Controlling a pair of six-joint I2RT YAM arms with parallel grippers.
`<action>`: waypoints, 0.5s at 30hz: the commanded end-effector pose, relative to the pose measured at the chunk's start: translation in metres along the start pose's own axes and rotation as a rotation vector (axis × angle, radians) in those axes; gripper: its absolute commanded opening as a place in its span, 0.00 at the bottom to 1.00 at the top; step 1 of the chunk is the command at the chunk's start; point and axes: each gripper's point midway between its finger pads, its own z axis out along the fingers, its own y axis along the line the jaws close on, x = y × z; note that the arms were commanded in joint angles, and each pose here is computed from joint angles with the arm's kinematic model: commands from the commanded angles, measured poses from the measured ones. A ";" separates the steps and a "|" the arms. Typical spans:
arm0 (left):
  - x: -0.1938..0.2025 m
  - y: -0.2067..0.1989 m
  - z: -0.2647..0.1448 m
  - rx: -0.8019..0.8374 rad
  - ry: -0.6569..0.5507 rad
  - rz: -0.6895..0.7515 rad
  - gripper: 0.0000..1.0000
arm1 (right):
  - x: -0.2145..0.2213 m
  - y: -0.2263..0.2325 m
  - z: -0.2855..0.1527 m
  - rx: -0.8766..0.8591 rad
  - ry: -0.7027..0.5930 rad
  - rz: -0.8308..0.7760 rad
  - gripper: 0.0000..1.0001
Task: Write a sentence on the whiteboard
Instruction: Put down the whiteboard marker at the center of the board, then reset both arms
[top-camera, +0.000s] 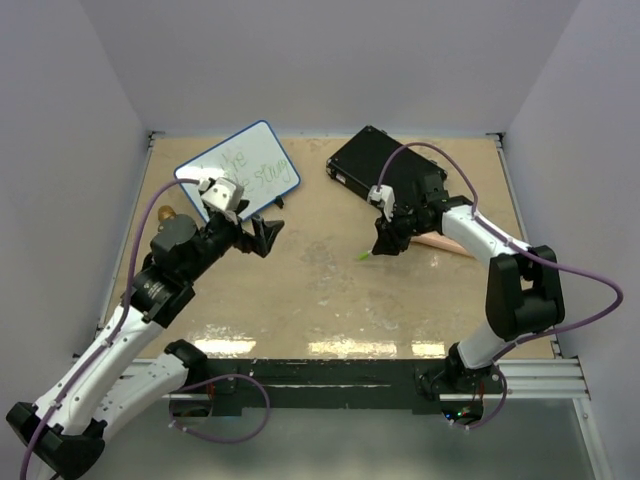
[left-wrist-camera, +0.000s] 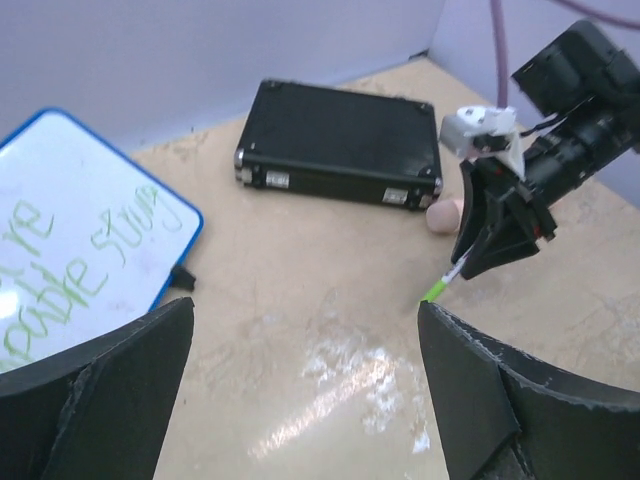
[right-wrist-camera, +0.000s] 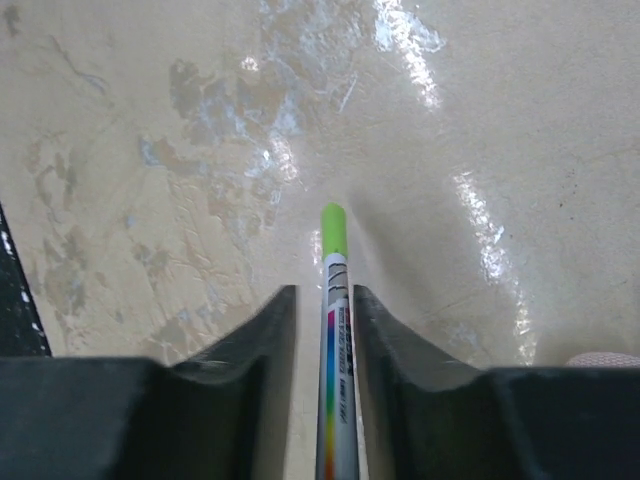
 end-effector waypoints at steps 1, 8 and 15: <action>0.041 0.021 -0.026 -0.133 0.123 -0.060 0.98 | -0.005 -0.014 -0.007 0.090 -0.004 -0.044 0.42; 0.024 0.022 -0.044 -0.176 0.058 -0.145 1.00 | -0.045 -0.034 -0.055 0.299 -0.011 -0.138 0.73; -0.078 0.009 -0.061 -0.145 -0.153 -0.247 1.00 | -0.130 -0.008 -0.172 0.478 -0.304 -0.187 0.94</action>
